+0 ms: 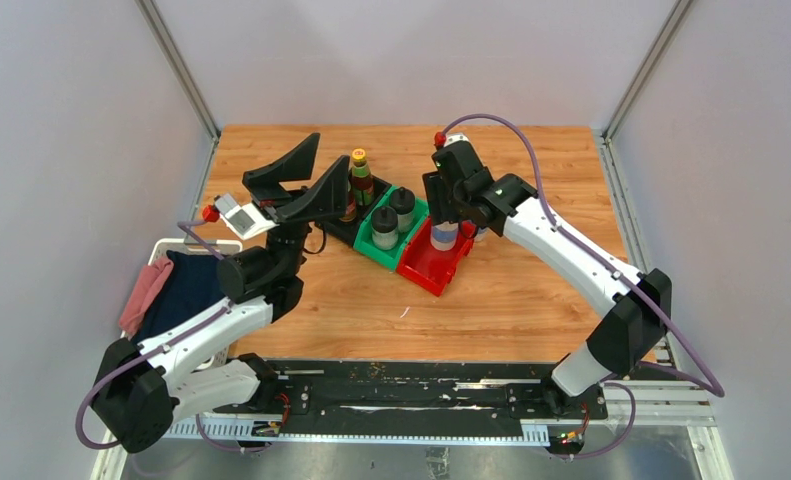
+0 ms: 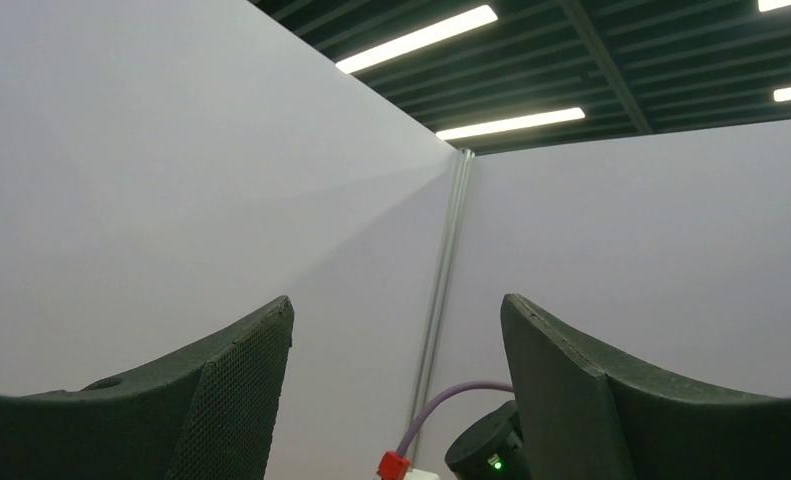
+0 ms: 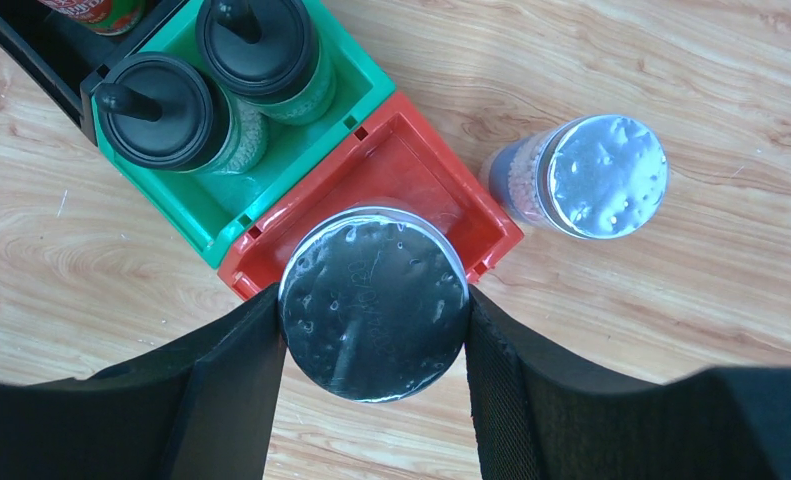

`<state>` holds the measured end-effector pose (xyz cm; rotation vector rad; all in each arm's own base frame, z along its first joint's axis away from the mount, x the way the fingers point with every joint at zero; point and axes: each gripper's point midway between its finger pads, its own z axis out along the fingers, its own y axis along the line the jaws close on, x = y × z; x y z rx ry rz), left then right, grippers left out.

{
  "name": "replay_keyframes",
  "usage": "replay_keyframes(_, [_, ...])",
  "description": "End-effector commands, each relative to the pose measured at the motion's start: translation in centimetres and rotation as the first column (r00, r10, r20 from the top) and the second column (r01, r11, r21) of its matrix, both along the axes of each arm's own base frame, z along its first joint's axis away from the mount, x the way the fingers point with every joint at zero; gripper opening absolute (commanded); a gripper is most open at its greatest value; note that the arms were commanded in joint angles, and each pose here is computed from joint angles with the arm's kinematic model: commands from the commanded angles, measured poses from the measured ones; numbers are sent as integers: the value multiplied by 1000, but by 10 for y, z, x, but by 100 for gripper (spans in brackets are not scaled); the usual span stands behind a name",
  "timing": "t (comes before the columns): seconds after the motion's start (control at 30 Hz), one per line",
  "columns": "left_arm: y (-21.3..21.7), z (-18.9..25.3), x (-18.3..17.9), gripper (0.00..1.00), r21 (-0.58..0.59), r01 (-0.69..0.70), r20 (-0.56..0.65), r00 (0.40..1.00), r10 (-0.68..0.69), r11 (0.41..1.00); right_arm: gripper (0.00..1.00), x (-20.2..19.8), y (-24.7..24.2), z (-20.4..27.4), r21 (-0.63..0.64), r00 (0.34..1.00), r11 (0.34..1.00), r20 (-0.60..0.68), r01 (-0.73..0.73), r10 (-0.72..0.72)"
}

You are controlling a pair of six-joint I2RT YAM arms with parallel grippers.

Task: Organize the condiment bottles
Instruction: Place the bottle in the storage box.

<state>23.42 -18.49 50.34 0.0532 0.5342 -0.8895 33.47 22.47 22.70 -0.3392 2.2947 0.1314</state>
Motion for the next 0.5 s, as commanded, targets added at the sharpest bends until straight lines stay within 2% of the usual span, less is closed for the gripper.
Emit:
replay_keyframes(0.0, [6,3,-10,79,-30,4,25,1000,-3,1000,0,15,7,17,76,998,997,46,29,-33])
replay_keyframes(0.47, [6,1,-12,79,-29,5,26,1000,-4,1000,0,23,4,4,72,998,997,37,41,-44])
